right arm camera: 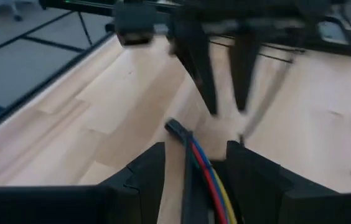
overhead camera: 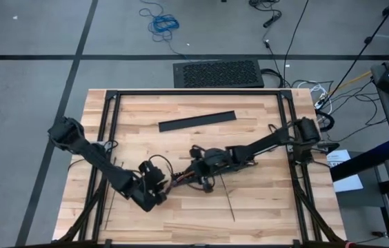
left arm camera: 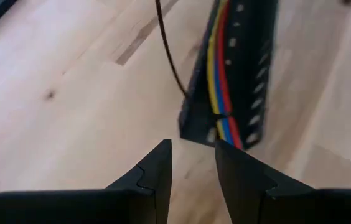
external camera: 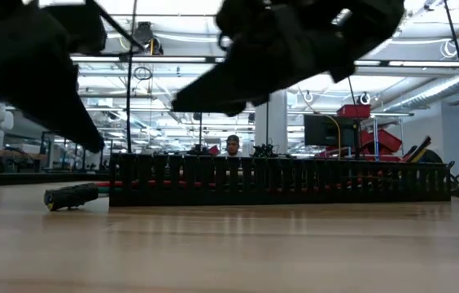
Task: Ziptie cables
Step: Put the ziptied cables into the black cable duct
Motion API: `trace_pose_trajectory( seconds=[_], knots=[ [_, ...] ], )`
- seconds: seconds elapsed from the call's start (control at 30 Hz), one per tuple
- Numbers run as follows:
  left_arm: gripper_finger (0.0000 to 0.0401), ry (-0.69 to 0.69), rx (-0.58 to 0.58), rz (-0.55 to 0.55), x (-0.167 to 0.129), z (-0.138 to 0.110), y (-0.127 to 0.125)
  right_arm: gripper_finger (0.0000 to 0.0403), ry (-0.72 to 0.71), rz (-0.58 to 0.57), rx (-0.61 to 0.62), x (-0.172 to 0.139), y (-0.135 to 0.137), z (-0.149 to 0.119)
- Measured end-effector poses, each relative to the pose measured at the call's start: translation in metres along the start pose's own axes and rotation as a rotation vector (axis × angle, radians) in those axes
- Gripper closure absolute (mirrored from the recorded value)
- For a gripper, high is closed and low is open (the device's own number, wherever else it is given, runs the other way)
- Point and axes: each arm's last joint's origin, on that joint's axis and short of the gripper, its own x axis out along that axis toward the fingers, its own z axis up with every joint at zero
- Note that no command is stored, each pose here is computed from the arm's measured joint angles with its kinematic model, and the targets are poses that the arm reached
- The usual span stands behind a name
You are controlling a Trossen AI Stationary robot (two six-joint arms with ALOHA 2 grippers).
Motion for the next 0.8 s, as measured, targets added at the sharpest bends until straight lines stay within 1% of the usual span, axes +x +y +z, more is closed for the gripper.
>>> trace_pose_trajectory(
  seconds=[0.07, 0.13, 0.17, 0.23, 0.3, 0.43, 0.57, 0.67, 0.8],
  knots=[
    [0.0281, -0.014, 0.004, 0.032, 0.007, -0.004, 0.003, 0.0243, 0.012, 0.009, -0.016, 0.010, -0.004, 0.004],
    [0.0281, -0.103, -0.033, 0.086, 0.016, -0.011, 0.008, 0.0243, 0.013, 0.002, -0.032, 0.017, -0.009, 0.008],
    [0.0281, -0.137, -0.056, 0.094, 0.019, -0.016, 0.011, 0.0243, 0.011, -0.004, -0.036, 0.020, -0.012, 0.010],
    [0.0281, -0.162, -0.084, 0.075, 0.024, -0.025, 0.017, 0.0243, 0.019, -0.008, -0.037, 0.026, -0.018, 0.012],
    [0.0281, -0.190, -0.126, 0.030, 0.028, -0.030, 0.019, 0.0243, 0.033, 0.001, -0.033, 0.032, -0.024, 0.010],
    [0.0281, -0.220, -0.130, -0.015, 0.031, -0.034, 0.022, 0.0243, 0.042, 0.020, -0.017, 0.042, -0.037, 0.004],
    [0.0281, -0.231, -0.094, -0.023, 0.031, -0.033, 0.021, 0.0243, 0.035, 0.013, -0.004, 0.047, -0.047, 0.003],
    [0.0281, -0.231, -0.093, -0.020, 0.032, -0.032, 0.021, 0.0243, 0.027, 0.010, -0.002, 0.051, -0.052, 0.004],
    [0.0281, -0.232, -0.080, -0.013, 0.033, -0.031, 0.022, 0.0254, 0.021, 0.065, -0.005, 0.053, -0.051, 0.005]
  ],
)
